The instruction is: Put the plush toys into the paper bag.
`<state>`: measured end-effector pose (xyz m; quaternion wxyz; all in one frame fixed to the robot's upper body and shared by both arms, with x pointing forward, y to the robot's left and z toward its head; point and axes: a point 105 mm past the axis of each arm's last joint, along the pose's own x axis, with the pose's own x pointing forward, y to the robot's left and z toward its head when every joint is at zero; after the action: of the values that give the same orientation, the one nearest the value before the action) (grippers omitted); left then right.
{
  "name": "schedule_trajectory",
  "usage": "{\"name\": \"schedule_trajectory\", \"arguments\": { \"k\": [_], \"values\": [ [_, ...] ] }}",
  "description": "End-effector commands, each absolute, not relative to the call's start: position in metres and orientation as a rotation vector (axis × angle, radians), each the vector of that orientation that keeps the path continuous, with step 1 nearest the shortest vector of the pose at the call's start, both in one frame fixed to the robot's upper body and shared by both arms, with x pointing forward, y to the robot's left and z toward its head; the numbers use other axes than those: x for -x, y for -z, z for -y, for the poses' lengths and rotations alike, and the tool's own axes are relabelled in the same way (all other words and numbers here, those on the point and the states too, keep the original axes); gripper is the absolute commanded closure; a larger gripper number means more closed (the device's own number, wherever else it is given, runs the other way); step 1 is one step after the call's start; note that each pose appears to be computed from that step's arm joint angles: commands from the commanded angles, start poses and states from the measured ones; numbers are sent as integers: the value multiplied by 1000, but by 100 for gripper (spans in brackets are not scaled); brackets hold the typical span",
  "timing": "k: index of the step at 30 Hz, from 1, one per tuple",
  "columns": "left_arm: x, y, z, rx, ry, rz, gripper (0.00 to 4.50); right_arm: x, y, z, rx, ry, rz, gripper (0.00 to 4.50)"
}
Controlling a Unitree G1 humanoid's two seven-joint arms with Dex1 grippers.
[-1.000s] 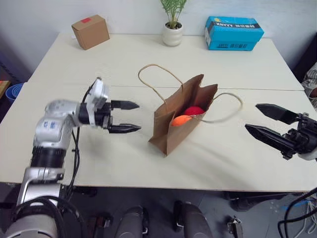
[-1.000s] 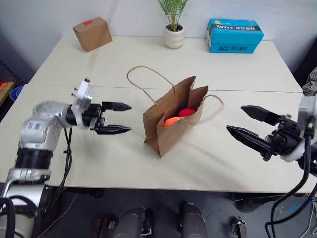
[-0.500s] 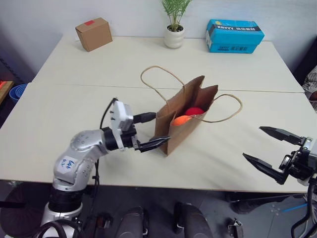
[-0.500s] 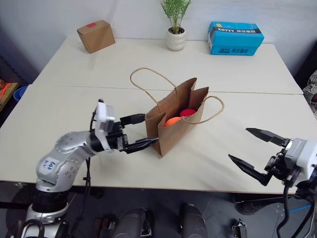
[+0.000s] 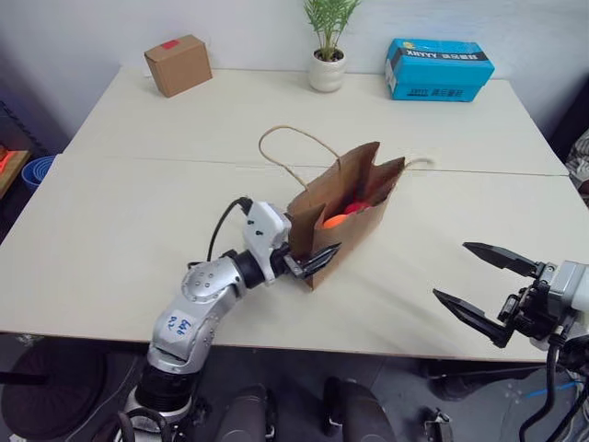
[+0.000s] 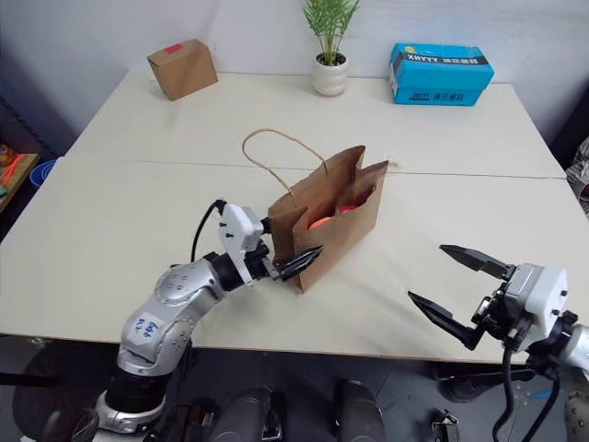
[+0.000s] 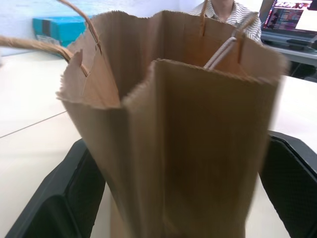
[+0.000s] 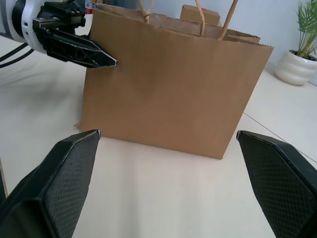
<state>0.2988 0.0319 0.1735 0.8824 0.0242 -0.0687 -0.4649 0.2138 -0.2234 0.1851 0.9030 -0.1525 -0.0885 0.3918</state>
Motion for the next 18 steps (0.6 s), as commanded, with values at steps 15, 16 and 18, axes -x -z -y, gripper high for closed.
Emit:
{"name": "schedule_trajectory", "arguments": {
  "k": [15,16,18],
  "values": [
    [-291,-189,-80,-150,1529,140,446,-193,-196,223,386,-777,222,0],
    [-294,-191,-85,-158,1563,122,446,-190,-196,226,395,-779,217,0],
    [-299,-194,-90,-205,1654,112,446,-183,-199,232,409,-779,205,0]
  ]
}}
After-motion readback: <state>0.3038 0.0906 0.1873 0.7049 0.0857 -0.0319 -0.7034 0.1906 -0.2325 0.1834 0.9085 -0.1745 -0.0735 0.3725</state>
